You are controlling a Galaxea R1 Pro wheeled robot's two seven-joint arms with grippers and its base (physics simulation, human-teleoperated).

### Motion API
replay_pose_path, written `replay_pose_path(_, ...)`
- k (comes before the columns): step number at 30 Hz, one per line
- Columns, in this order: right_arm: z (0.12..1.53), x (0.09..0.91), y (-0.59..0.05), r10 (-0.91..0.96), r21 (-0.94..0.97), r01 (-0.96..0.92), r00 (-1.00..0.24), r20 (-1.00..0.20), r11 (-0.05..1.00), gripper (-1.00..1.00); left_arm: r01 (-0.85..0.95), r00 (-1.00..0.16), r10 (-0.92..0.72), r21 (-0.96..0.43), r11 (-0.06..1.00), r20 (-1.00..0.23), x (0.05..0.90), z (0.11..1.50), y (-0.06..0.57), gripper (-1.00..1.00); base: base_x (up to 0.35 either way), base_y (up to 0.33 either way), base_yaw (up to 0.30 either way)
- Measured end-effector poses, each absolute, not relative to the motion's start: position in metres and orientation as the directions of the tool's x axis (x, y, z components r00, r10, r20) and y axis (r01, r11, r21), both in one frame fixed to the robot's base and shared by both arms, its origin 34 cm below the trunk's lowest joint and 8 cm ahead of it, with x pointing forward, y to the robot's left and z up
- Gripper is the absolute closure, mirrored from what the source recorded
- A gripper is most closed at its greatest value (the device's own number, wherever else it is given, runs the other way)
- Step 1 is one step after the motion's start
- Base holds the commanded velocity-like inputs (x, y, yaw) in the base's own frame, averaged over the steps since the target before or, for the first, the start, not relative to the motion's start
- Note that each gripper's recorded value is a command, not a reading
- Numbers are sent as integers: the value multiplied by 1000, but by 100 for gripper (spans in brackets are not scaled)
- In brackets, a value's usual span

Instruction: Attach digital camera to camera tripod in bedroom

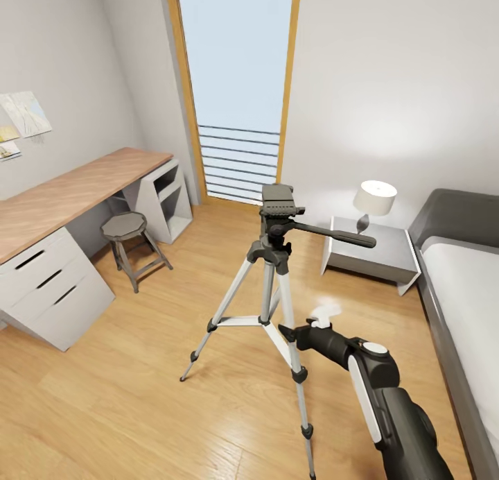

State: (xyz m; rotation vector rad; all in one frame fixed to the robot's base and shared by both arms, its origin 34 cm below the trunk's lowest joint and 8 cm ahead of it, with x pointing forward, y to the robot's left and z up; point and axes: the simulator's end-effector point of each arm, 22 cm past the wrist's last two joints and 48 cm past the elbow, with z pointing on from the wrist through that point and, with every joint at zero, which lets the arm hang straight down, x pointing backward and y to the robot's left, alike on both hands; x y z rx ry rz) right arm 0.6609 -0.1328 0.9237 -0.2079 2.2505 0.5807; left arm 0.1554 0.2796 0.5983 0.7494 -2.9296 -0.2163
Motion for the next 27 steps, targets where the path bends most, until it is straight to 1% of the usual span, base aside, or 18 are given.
replay_pose_path(5,908,655,-118,48,369,-314,-702,-711,875,-100,-468,-872,-484,165,868,71,155,598,280,100,0,0,0)
replay_pose_path(8,911,662,-115,54,355,-330,-662,-748,875,-100,-468,-873,-483,165,868,71,155,598,280,100,0,0,0)
replay_pose_path(12,914,665,-116,55,346,-334,-645,-762,877,-100,-468,-873,-483,165,869,71,155,598,280,100,0,0,0)
replay_pose_path(27,914,666,-115,59,347,-335,-639,-767,876,-100,-466,-873,-482,164,869,71,155,598,280,100,0,0,0)
